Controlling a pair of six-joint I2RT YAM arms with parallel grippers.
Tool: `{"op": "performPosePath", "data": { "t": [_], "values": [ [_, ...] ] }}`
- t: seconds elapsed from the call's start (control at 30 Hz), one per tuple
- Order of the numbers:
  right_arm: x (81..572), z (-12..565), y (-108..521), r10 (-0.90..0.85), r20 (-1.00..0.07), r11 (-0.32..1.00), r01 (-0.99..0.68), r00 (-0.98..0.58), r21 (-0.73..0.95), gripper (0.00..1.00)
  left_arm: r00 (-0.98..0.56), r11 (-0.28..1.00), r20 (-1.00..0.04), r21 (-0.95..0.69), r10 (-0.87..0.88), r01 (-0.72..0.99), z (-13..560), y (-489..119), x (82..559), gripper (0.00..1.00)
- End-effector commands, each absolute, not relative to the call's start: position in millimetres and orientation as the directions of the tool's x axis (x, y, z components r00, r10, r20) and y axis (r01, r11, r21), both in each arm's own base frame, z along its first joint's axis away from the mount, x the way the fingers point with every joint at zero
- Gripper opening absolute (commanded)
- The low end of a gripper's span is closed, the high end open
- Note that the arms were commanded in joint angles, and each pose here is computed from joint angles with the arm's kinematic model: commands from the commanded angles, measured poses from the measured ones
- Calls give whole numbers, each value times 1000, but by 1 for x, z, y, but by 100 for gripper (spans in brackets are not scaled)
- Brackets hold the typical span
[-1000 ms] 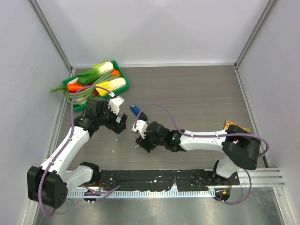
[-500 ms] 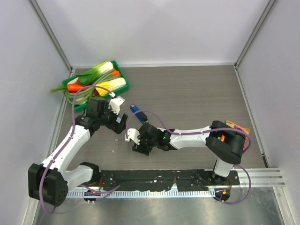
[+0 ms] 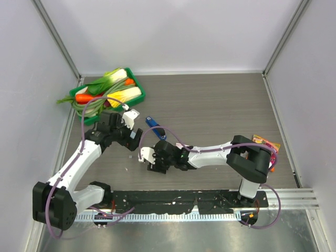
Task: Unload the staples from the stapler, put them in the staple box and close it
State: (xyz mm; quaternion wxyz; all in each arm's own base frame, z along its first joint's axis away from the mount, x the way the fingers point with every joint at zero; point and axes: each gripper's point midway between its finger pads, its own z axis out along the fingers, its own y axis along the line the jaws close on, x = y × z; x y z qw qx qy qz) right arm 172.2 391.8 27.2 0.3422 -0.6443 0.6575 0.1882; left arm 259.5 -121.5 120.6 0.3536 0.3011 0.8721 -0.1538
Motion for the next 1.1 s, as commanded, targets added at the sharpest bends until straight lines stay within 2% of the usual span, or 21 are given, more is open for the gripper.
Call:
{"op": "performPosePath", "data": {
  "t": [0.0, 0.2, 0.3, 0.43, 0.53, 0.6, 0.77, 0.9, 1.07],
  "values": [
    [186, 37, 406, -696, -708, 109, -957, 120, -269, 58, -555, 753, -718, -66, 420, 655, 119, -122, 257, 100],
    [186, 30, 406, -709, -695, 98, -958, 122, -268, 56, -550, 739, -714, -67, 434, 670, 114, -119, 248, 100],
    [183, 24, 404, -722, -683, 89, -965, 108, -247, 50, -546, 741, -720, -66, 429, 669, 116, -118, 248, 100],
    [180, 16, 398, -751, -658, 117, -970, 53, -211, 36, -541, 744, -729, -66, 419, 665, 121, -117, 247, 100],
    [176, 16, 392, -749, -662, 135, -973, 23, -187, 32, -531, 741, -736, -60, 420, 669, 123, -117, 245, 100],
    [172, 14, 388, -747, -665, 155, -974, -6, -166, 30, -525, 738, -739, -57, 421, 672, 124, -117, 244, 100],
    [170, 17, 387, -729, -680, 215, -969, -77, -120, 17, -514, 718, -740, -62, 433, 694, 126, -120, 241, 100],
    [174, 24, 388, -686, -706, 319, -945, -178, -71, 4, -499, 721, -756, -52, 424, 691, 133, -121, 246, 100],
    [182, 57, 388, -557, -773, 418, -907, -305, 57, 1, -450, 692, -771, -16, 451, 721, 150, -128, 253, 100]
  ]
}}
